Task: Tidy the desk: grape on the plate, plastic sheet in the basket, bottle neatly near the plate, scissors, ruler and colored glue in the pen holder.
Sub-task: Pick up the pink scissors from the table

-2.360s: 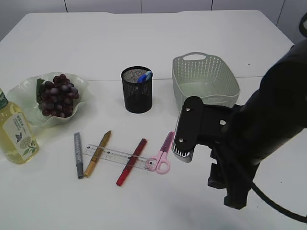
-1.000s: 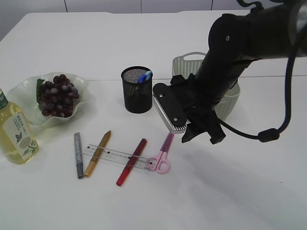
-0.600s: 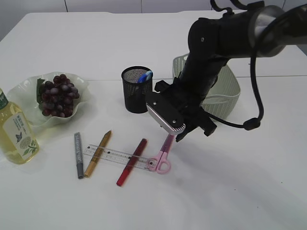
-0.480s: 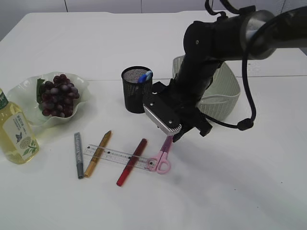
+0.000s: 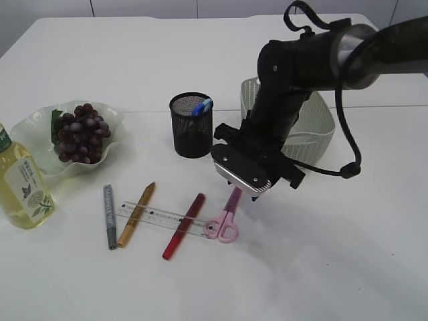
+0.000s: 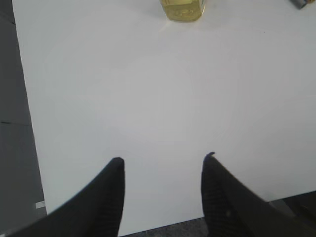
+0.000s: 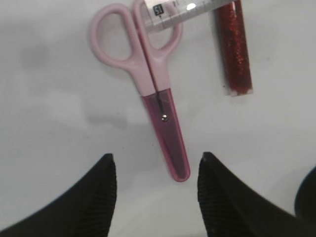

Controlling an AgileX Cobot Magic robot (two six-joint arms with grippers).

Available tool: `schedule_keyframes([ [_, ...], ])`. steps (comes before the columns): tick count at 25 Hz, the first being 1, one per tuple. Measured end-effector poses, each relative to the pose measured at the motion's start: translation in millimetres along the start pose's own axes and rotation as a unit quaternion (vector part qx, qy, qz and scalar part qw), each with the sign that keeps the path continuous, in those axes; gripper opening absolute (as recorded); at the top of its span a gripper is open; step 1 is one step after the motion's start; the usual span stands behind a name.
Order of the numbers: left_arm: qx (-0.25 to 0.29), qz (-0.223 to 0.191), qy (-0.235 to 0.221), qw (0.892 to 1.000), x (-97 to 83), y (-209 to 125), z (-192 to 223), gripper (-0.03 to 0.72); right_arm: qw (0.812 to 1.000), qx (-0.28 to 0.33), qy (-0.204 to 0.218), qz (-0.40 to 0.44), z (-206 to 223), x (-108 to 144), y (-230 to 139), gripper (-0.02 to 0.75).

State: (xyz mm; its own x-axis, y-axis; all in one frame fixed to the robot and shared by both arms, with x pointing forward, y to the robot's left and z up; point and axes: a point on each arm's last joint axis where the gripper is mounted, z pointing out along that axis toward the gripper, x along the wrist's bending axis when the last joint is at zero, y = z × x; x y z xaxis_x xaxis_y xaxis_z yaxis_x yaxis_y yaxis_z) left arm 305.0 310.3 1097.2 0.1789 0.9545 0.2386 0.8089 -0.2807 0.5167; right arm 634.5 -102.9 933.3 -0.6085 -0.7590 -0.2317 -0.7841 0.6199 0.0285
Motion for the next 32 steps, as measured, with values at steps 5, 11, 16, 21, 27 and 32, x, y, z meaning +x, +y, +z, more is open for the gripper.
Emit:
schedule_keyframes([
  [5,0.000,0.000,0.001,1.000,0.1,0.0,0.0,0.370,1.000,-0.011,-0.001,-0.015,10.5,-2.6,-4.5,0.391],
  [11,0.000,-0.004,0.001,1.000,0.1,0.0,0.0,0.370,0.999,-0.036,-0.002,-0.011,16.1,-3.5,-1.5,0.391],
  [16,0.000,-0.010,0.001,1.000,0.1,0.0,0.0,0.370,0.999,-0.044,-0.002,-0.012,16.4,-4.7,2.5,0.391],
  [21,0.000,-0.012,0.001,1.000,0.2,0.0,0.0,0.370,0.999,-0.048,0.003,-0.022,22.3,-6.7,9.1,0.391],
  [27,0.001,-0.014,0.001,1.000,0.1,-0.3,0.4,0.370,0.998,-0.052,0.014,-0.037,31.3,-8.2,17.0,0.391],
  [32,0.001,-0.014,0.001,1.000,0.1,-0.3,0.4,0.370,0.998,-0.048,0.019,-0.045,33.1,-7.6,16.9,0.391],
])
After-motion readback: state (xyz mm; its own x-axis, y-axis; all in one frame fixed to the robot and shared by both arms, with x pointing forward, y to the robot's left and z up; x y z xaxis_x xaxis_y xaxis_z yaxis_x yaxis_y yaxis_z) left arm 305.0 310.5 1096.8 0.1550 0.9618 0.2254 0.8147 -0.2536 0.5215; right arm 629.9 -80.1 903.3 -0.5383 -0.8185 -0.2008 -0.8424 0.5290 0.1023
